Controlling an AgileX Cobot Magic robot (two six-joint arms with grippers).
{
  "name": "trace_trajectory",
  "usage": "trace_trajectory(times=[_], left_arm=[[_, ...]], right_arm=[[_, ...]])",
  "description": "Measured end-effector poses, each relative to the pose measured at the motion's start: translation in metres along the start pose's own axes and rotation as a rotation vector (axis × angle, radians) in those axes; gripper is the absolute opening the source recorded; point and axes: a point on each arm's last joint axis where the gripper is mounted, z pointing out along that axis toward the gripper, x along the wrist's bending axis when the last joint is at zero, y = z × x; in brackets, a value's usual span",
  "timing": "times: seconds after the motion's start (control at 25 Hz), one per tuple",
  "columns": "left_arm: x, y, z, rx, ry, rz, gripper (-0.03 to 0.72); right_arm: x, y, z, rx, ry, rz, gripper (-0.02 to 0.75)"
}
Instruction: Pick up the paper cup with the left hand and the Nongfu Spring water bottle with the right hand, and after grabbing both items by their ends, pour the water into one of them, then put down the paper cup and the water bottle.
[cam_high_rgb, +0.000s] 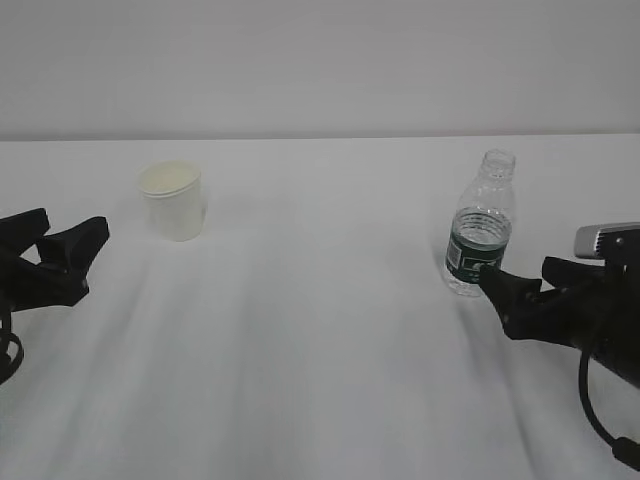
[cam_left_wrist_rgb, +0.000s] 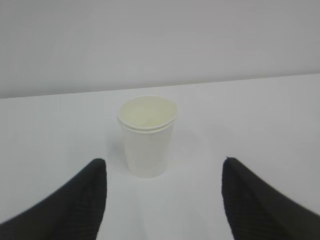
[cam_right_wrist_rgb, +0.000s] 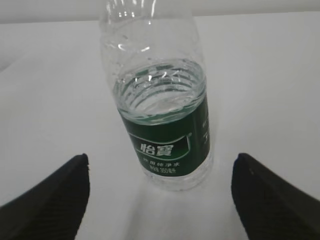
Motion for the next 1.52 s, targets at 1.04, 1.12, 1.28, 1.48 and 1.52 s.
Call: trace_trajectory(times=[1.04,1.12,1.28,1.48,1.52], left_arm=[[0.0,0.0,0.0,0.001,-0.001,0.001,0.514],[0.0,0.0,0.0,0.001,-0.001,0.001,0.514],[0.0,0.0,0.0,0.001,-0.001,0.001,0.514],[0.0,0.0,0.0,0.001,-0.001,0.001,0.513],[0.0,0.0,0.0,0.001,-0.001,0.001,0.513]], right_arm=[[-0.013,-0.011,0.057,-0.004,0.011,-0.069,0.671],[-0.013,-0.008,0.06,-0.019,0.011,-0.073,0.671],[-0.014,-0.003,0.065,-0.042,0.011,-0.079,0.671],[-0.015,0.001,0.068,-0.059,0.013,-0.083,0.67],[-0.015,0.002,0.07,-0.063,0.015,-0.086,0.67]])
